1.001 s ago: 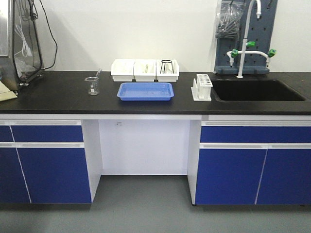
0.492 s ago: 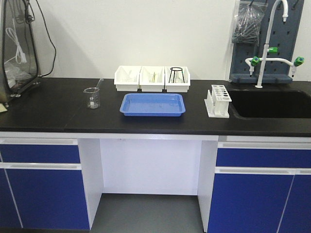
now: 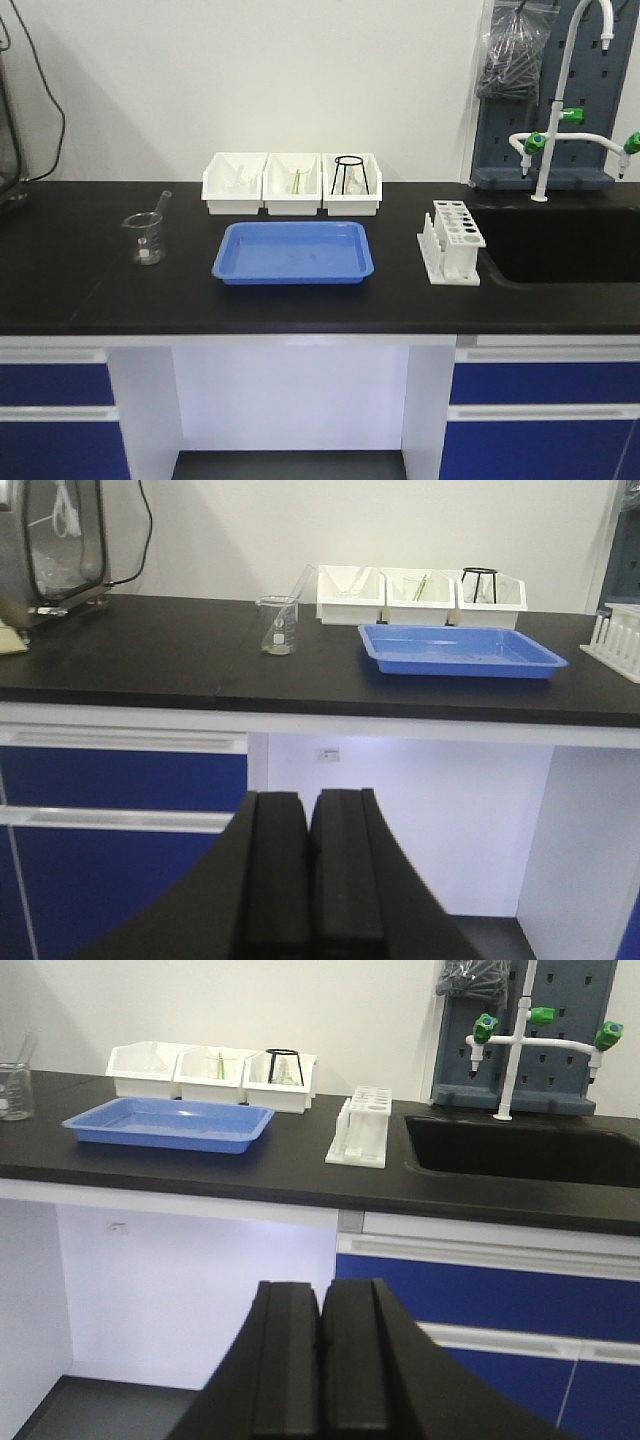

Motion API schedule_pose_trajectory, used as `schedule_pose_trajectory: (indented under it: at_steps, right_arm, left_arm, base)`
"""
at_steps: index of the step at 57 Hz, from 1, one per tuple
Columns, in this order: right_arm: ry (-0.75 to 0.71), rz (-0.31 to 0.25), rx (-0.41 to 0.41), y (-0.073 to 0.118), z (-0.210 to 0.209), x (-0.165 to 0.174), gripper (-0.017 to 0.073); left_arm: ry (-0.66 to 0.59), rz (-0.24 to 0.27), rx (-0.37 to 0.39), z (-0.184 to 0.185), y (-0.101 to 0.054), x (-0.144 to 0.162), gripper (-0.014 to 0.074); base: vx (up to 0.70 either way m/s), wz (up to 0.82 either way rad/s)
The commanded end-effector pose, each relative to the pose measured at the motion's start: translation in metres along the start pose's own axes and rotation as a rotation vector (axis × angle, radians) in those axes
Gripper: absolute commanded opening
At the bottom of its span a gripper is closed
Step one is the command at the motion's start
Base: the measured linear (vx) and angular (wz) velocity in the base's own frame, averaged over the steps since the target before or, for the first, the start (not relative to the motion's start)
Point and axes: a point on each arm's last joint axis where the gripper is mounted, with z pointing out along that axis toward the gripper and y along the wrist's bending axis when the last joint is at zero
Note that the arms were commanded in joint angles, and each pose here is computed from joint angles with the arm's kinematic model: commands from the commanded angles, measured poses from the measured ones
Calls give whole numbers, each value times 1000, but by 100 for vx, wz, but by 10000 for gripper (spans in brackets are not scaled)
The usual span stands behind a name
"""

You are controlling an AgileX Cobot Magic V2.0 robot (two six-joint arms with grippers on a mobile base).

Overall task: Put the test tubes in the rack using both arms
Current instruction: 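Drive the base forward up to the bench with the beaker and rack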

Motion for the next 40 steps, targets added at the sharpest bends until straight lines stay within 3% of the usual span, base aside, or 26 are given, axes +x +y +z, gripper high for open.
schedule_pose_trajectory:
  at_steps: [1,40]
  right_arm:
    - [-80,-9,8,0,-1,-3,-8]
    - [-80,-9,8,0,-1,-3,-8]
  left_arm:
    - [-112,-19,6,-2,-1,-18,-4]
    - [-112,-19,6,-2,-1,-18,-4]
  base:
    - [45,-7]
    - [45,0]
